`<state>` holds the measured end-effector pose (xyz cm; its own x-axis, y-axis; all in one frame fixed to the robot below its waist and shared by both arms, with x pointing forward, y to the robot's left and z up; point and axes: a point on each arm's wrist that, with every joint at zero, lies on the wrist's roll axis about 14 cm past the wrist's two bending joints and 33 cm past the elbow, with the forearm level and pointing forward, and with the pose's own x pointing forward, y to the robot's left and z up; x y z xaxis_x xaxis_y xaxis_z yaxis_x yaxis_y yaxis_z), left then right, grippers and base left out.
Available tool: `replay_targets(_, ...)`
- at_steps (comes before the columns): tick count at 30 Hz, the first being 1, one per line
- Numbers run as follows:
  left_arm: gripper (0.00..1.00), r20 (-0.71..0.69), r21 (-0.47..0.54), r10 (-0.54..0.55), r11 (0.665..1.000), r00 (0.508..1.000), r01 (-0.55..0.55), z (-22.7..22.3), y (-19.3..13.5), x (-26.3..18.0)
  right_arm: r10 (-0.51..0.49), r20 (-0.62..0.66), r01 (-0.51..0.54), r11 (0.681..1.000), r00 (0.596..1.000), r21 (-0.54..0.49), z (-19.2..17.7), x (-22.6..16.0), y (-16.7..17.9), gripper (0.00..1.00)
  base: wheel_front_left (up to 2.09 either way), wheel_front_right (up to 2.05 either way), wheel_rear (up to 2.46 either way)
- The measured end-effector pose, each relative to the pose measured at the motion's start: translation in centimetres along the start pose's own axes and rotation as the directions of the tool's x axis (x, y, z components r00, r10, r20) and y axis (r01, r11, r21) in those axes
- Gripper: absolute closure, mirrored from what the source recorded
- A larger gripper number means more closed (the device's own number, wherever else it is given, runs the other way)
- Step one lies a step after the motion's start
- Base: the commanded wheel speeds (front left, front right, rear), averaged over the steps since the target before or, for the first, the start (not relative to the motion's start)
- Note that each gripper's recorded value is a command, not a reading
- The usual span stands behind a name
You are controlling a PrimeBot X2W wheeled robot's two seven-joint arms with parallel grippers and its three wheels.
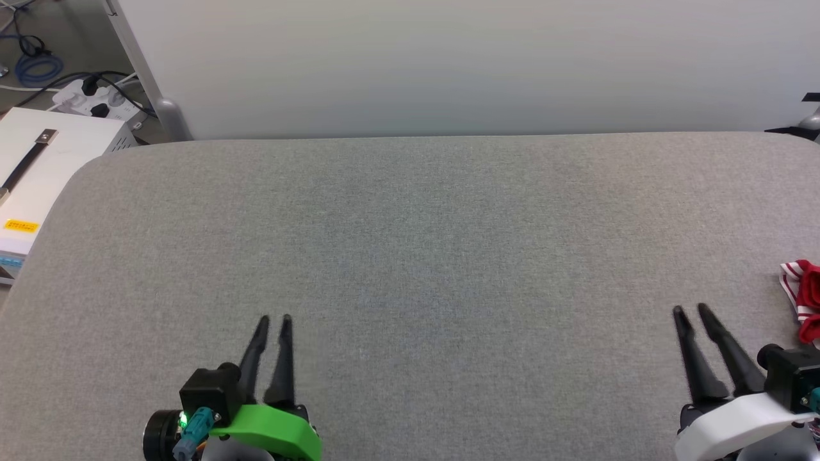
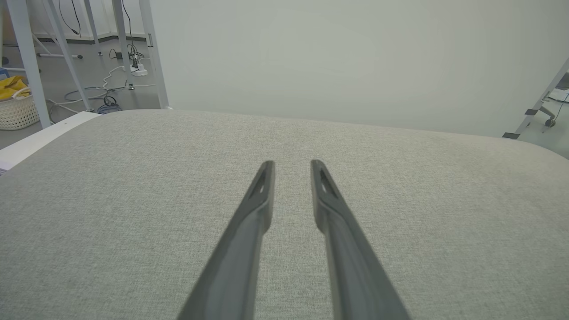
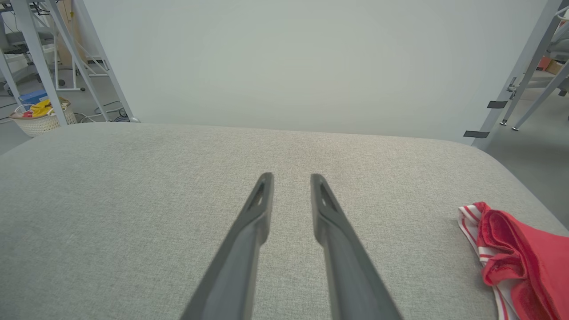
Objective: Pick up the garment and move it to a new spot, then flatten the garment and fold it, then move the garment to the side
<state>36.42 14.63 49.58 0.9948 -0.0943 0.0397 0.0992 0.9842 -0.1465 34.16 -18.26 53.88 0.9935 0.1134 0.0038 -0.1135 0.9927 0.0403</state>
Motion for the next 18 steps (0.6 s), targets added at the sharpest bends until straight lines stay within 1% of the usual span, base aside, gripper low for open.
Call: replay_targets(18, 1.00, -0.009, 0.023, 0.010, 1.000, 1.000, -0.010, 0.32, 0.36, 0.07, -0.004, -0.020, 0.003, 1.000, 1.000, -0.006, -0.69, 0.09, 0.08, 1.00, 0.00, 0.00, 0.00)
